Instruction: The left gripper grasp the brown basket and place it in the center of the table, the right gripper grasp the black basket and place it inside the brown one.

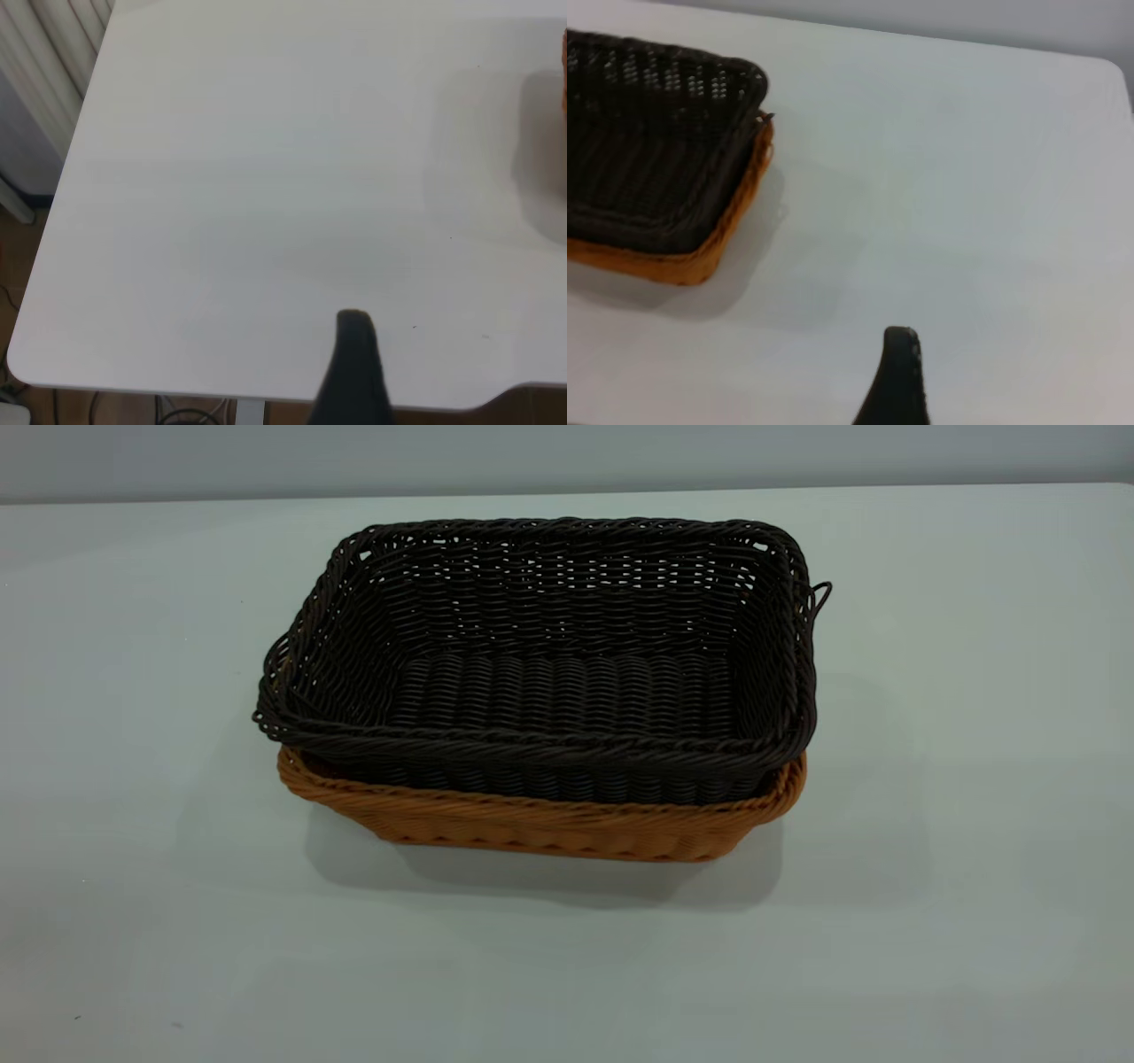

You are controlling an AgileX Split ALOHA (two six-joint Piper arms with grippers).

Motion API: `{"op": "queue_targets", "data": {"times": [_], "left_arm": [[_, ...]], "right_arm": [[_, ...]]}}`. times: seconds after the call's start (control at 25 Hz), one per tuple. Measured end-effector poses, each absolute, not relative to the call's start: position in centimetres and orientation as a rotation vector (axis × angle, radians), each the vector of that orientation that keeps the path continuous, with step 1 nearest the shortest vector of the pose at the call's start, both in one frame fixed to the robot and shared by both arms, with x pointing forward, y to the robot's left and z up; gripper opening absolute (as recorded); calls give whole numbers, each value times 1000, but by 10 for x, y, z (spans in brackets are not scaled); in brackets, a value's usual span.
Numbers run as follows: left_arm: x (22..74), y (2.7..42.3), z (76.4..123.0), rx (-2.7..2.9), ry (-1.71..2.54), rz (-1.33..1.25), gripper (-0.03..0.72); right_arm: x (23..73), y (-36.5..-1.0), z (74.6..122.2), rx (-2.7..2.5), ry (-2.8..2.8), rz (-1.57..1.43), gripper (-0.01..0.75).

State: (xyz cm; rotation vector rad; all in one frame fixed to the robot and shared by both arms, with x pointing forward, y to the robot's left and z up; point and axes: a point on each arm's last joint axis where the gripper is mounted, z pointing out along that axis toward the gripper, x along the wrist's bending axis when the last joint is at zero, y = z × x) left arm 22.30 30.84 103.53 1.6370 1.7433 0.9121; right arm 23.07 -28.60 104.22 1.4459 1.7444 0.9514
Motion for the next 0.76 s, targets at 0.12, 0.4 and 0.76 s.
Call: {"op": "queue_targets", "data": {"times": [0.12, 0.4, 0.76], "left_arm": [[223, 308, 1035, 1637, 1743, 912, 552], [223, 308, 1035, 1637, 1743, 912, 552], [223, 308, 1035, 1637, 1743, 912, 552]], "right_arm": [[231, -289, 1042, 1508, 1689, 944, 574], [232, -292, 1040, 1555, 1647, 924, 574], [232, -292, 1040, 1555, 1646, 923, 574]]}}
